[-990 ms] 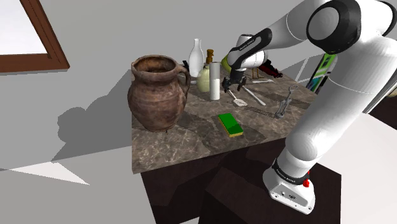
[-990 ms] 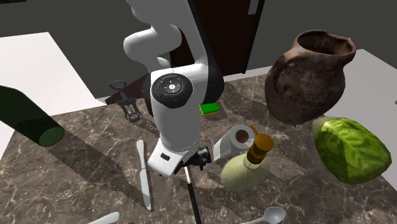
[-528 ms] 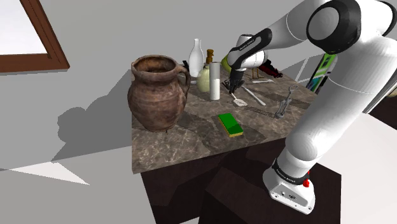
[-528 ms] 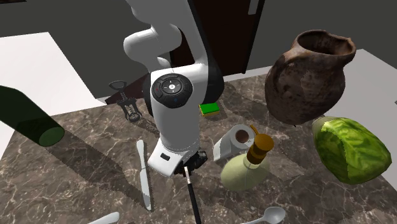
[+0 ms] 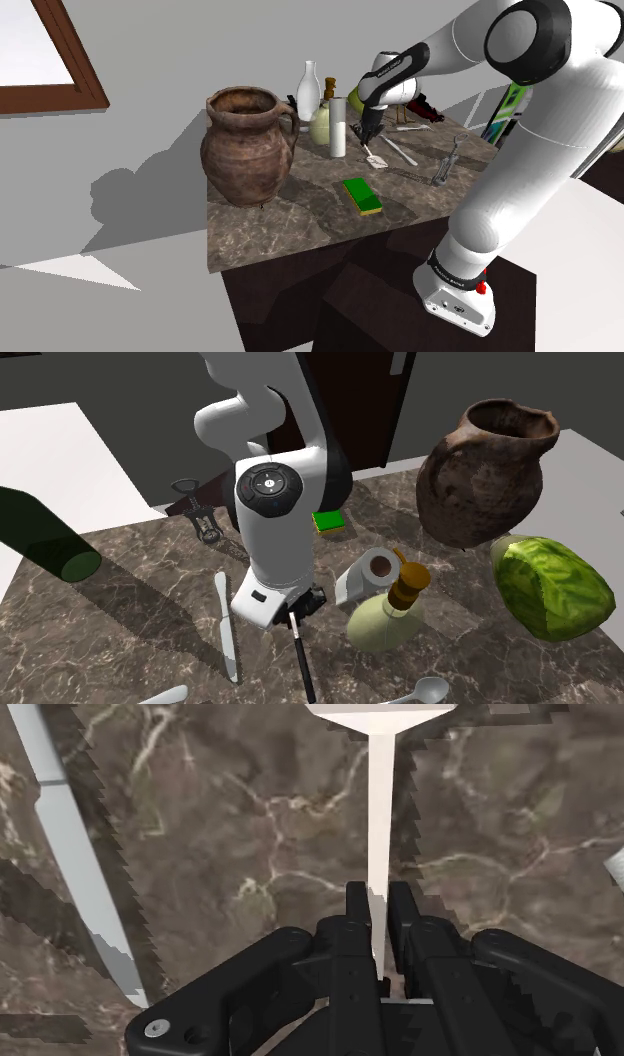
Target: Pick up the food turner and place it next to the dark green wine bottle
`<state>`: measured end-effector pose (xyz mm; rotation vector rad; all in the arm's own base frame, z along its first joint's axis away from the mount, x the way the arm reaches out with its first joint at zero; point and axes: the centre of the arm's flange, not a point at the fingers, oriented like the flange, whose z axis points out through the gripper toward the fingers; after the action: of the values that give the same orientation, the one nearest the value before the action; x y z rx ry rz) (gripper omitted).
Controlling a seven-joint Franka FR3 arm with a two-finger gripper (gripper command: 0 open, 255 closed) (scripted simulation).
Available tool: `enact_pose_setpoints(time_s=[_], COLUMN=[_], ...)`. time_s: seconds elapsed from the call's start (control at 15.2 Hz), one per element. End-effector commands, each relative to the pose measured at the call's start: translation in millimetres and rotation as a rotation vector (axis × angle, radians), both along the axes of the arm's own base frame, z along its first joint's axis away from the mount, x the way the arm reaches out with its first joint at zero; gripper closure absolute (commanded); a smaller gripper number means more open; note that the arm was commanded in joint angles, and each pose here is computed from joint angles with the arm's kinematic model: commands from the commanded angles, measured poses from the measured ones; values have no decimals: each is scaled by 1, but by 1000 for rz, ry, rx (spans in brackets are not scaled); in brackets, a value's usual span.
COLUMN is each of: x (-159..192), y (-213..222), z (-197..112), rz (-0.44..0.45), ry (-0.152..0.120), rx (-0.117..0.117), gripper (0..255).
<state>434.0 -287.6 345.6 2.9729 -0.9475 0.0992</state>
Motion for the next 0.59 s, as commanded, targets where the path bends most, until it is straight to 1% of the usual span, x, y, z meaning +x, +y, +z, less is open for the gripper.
enact_pose_setpoints(time_s=[0.0, 0.53], x=[0, 0], y=[0, 0], z=[9, 51], rz=[0, 0], ry=[0, 0], rx=[0, 0], gripper=[255, 255])
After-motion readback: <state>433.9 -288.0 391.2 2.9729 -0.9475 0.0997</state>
